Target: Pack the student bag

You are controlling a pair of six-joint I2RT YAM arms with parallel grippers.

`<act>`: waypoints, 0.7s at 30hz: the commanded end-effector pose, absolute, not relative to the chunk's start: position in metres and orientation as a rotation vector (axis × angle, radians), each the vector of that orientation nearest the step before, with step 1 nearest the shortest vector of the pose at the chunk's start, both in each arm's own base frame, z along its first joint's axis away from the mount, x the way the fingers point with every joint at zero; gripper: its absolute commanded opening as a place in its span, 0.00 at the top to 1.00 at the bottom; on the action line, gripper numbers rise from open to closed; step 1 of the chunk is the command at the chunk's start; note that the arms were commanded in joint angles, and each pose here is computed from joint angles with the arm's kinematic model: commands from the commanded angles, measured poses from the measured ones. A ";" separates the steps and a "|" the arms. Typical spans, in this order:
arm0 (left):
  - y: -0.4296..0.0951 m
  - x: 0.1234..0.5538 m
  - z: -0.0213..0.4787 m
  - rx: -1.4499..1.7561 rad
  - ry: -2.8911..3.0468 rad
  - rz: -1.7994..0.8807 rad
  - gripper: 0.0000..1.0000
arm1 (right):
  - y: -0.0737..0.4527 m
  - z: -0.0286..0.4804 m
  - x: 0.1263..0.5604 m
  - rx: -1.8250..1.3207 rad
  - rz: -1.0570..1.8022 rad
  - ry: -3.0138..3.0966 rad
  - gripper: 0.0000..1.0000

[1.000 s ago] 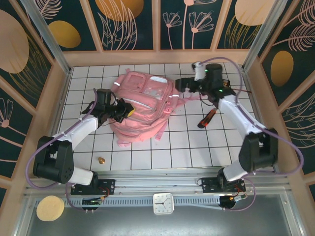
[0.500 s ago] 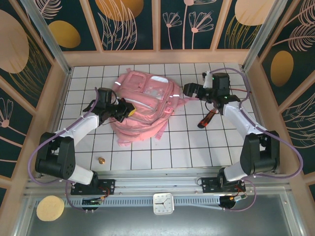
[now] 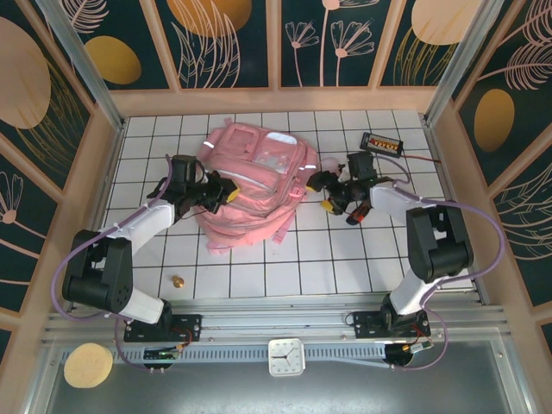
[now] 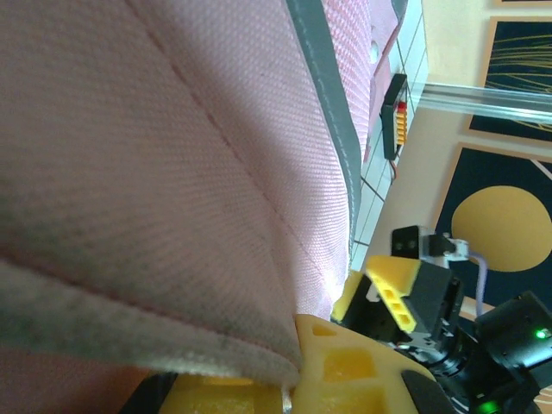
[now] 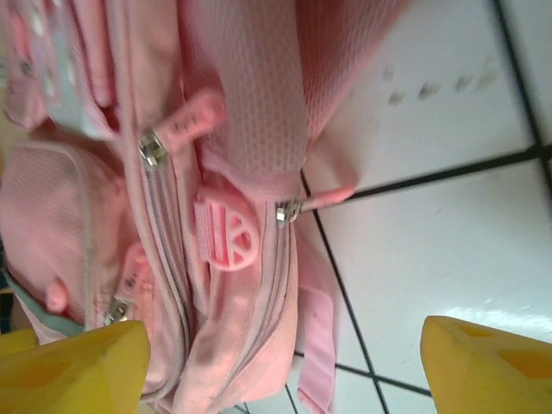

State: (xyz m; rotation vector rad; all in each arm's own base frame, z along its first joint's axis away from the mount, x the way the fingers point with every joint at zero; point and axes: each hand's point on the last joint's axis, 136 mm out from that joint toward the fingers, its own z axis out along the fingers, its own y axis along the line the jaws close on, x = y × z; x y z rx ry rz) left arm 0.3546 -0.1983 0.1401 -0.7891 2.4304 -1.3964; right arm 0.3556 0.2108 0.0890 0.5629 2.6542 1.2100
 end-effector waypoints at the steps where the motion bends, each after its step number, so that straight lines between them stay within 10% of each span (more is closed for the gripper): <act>1: -0.209 0.358 0.165 -0.682 2.345 -1.509 1.00 | 0.232 0.088 0.356 0.647 1.326 2.641 0.23; 12: -0.214 0.350 0.164 -0.687 2.345 -1.519 1.00 | 0.255 0.070 0.391 0.621 1.349 2.615 0.72; 21: -0.234 0.356 0.160 -0.692 2.349 -1.537 1.00 | 0.225 0.089 0.454 0.600 1.255 2.517 0.79</act>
